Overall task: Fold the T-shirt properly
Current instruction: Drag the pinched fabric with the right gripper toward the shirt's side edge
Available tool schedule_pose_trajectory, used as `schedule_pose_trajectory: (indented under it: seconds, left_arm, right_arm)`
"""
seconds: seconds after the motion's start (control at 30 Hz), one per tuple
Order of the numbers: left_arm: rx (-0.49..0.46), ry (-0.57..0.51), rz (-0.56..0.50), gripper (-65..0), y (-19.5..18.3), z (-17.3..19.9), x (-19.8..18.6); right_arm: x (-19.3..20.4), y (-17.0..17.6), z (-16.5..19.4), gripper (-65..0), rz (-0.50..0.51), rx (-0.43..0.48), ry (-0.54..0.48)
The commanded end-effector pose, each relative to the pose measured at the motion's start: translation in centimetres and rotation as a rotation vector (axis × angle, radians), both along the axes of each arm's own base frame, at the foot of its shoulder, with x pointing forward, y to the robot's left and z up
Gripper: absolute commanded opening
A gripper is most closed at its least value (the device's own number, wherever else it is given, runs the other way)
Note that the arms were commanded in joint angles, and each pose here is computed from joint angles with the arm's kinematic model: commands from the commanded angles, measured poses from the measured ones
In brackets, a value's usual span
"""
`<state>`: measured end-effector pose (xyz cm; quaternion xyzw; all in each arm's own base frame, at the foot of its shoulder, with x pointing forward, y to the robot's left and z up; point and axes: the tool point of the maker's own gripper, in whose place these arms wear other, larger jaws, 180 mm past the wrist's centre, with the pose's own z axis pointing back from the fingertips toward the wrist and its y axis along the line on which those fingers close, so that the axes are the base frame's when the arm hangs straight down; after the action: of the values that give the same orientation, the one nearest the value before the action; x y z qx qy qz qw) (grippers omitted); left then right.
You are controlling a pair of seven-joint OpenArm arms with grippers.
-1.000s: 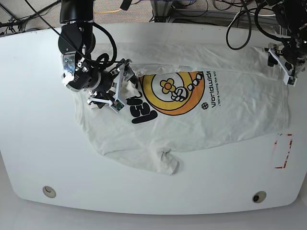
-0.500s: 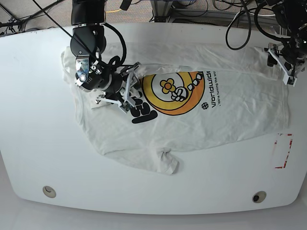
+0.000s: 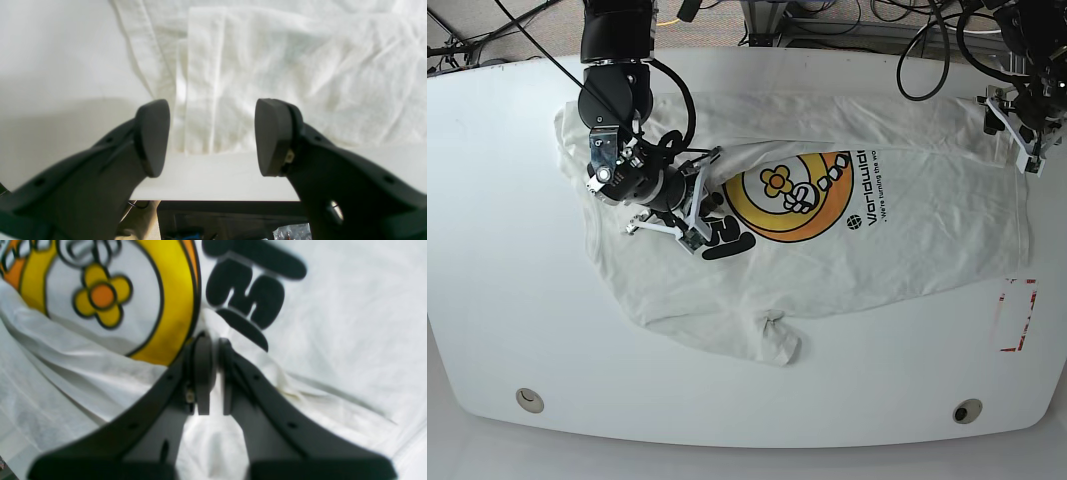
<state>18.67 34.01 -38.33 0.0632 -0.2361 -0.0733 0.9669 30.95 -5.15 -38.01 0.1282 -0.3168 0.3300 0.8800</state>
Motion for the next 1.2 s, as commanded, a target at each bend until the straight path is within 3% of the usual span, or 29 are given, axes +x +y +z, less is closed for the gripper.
schedule_pose_trajectory:
  seconds: [0.0, 0.13, 0.37, 0.43, 0.63, 0.83, 1.17]
  left_arm:
    - [0.017, -0.021, -0.009, -27.8, 0.4, 0.8, 0.3]
    - [0.017, -0.019, -0.009, -27.8, 0.4, 0.7, 0.2]
    - [0.018, -0.019, -0.01, -27.8, 0.5, 0.8, 0.2]
    - [0.017, -0.02, -0.01, -27.8, 0.5, 0.8, 0.2]
    - [0.017, -0.029, -0.012, -27.8, 0.5, 1.0, 0.5]
    - [0.021, -0.039, -0.016, -27.8, 0.4, 1.3, 0.8]
    - [0.02, -0.061, -0.016, -27.8, 0.4, 1.7, 1.6]
  right_arm:
    - [1.2, 0.6, 1.2, -60.9, 0.001, 0.035, -0.043]
    - [2.0, 1.0, 0.3, -59.6, -0.003, 0.047, -0.01]
    - [3.7, 0.1, 0.8, -33.8, -0.034, 0.054, -0.02]
    - [4.8, -1.0, 1.9, -30.1, -0.071, 0.06, -0.052]
    - [7.2, -3.2, 3.9, -27.3, -0.134, 0.063, -0.107]
    - [10.2, -7.5, 4.4, -23.3, -0.242, 0.075, -0.095]
    - [16.6, -13.1, 4.5, -23.6, -0.358, 0.193, -0.093]
